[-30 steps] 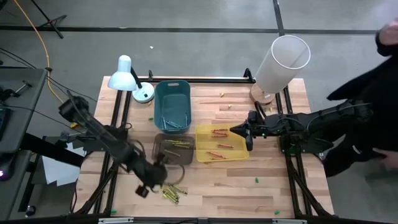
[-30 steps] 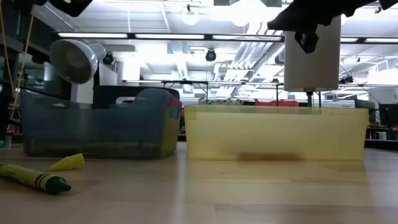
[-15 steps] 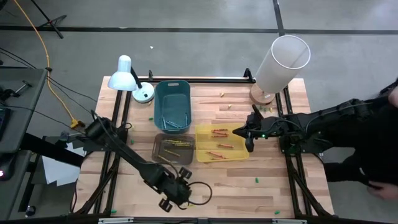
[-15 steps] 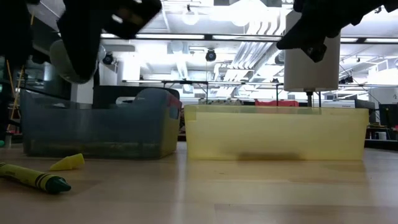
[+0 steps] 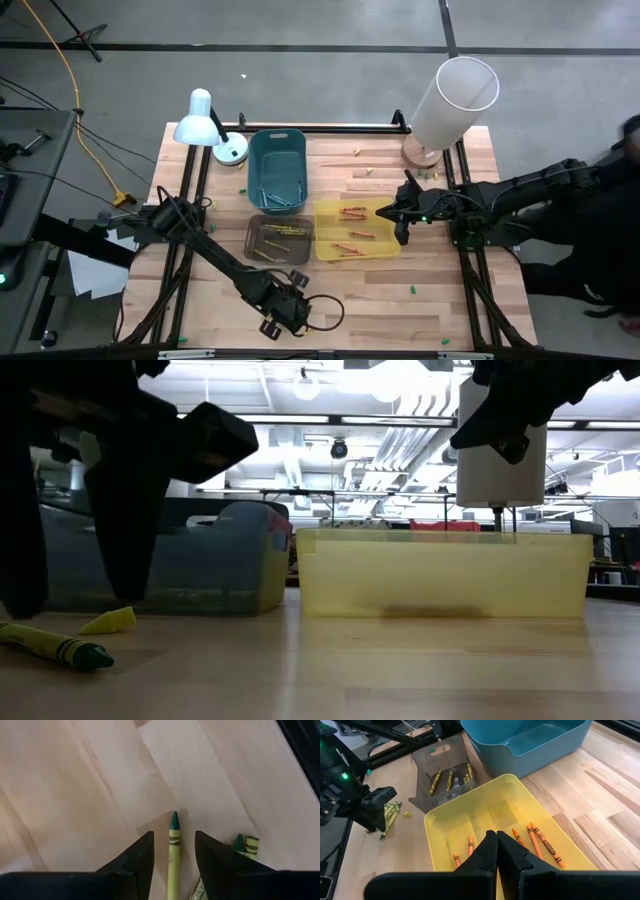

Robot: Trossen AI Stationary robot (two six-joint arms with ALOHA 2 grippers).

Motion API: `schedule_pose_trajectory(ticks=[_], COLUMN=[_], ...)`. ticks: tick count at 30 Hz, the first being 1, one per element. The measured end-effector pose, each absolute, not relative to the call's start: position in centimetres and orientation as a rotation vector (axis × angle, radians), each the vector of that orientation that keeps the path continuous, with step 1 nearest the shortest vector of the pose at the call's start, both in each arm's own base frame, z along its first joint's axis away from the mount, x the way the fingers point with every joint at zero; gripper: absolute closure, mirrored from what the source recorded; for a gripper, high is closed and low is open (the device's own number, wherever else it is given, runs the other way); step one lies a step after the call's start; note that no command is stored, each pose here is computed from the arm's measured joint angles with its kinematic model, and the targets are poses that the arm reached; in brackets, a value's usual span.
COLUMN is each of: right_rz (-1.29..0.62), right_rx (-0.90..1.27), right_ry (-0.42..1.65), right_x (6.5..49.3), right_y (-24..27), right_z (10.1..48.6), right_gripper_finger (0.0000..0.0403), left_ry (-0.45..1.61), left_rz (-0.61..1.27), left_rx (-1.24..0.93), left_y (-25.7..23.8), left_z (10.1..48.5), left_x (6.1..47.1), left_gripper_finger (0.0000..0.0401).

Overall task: Sort crayons
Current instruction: Put the green crayon into the black bin

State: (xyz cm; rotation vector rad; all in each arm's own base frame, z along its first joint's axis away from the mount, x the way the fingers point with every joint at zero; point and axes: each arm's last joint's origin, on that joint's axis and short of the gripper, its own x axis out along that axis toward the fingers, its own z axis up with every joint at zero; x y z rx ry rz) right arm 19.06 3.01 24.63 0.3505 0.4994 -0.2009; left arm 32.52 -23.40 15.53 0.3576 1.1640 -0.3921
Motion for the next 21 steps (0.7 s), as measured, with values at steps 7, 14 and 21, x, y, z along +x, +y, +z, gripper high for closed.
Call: schedule_pose_trajectory(ticks=[7,14,21], right_rz=[-0.202,-0.204,-0.207], right_rx=[0.350,0.349,0.346], right_ry=[0.501,0.507,0.510], right_x=[19.1,19.0,19.0], right_y=[3.0,3.0,3.0], right_z=[24.6,24.6,24.5], right_gripper_finger=[0.0403,0.0403,0.0403], left_ry=[1.156,1.164,1.191], left_rz=[-0.340,-0.343,-0.408], left_rx=[0.388,0.366,0.382], left_y=[-23.1,-23.2,-23.9], left_z=[15.5,15.5,14.0], left_x=[32.6,32.5,32.5], left_gripper_finger=[0.0274,0.0274,0.0274])
